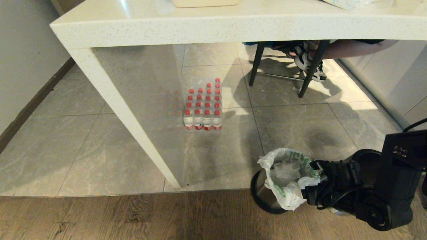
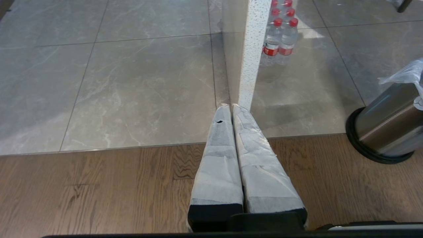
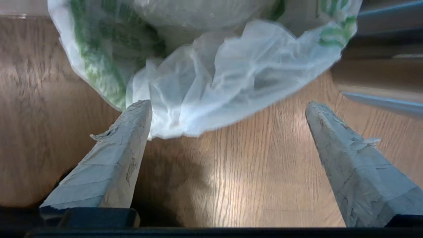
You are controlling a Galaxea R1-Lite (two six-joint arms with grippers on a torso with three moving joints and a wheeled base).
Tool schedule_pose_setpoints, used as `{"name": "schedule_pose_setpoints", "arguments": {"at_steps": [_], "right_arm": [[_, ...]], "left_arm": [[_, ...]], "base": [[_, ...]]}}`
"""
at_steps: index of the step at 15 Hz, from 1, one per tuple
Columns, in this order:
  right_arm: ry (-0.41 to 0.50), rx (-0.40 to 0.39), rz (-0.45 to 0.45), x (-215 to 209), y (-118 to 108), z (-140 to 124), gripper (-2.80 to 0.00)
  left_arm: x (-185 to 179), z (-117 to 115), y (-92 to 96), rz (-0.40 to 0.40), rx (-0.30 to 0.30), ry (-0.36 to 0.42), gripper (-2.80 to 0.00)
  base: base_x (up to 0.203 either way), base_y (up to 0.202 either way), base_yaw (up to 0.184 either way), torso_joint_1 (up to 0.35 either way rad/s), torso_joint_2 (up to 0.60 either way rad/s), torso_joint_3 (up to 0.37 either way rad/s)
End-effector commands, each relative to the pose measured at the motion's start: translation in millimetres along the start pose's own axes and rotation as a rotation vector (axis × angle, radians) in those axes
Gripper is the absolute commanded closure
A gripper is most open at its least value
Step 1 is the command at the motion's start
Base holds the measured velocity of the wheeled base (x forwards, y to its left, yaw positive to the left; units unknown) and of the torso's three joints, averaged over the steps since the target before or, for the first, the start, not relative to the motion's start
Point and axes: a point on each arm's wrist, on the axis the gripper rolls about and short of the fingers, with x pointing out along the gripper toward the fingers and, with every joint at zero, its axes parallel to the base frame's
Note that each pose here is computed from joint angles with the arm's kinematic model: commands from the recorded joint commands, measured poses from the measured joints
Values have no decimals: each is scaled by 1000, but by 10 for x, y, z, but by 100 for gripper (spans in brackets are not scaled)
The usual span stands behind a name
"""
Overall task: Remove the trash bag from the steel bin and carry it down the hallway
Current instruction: Pick up the trash bag
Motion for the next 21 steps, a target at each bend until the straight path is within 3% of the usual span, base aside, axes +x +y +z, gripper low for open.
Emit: {"name": "schedule_pose_setpoints", "arguments": {"at_steps": [1, 12, 21], "right_arm": [[6, -1, 1, 66, 7, -54, -280], [-104, 73, 44, 389, 177, -36, -280], [-89, 81, 51, 460, 224, -133, -280]], "left_arm": [[0, 0, 0, 0, 1, 0, 0], [0, 0, 0, 0, 1, 0, 0], [0, 0, 0, 0, -1, 0, 0]], "base": [[0, 0, 0, 0, 0, 0], [0, 0, 0, 0, 0, 0], [0, 0, 0, 0, 0, 0]]}}
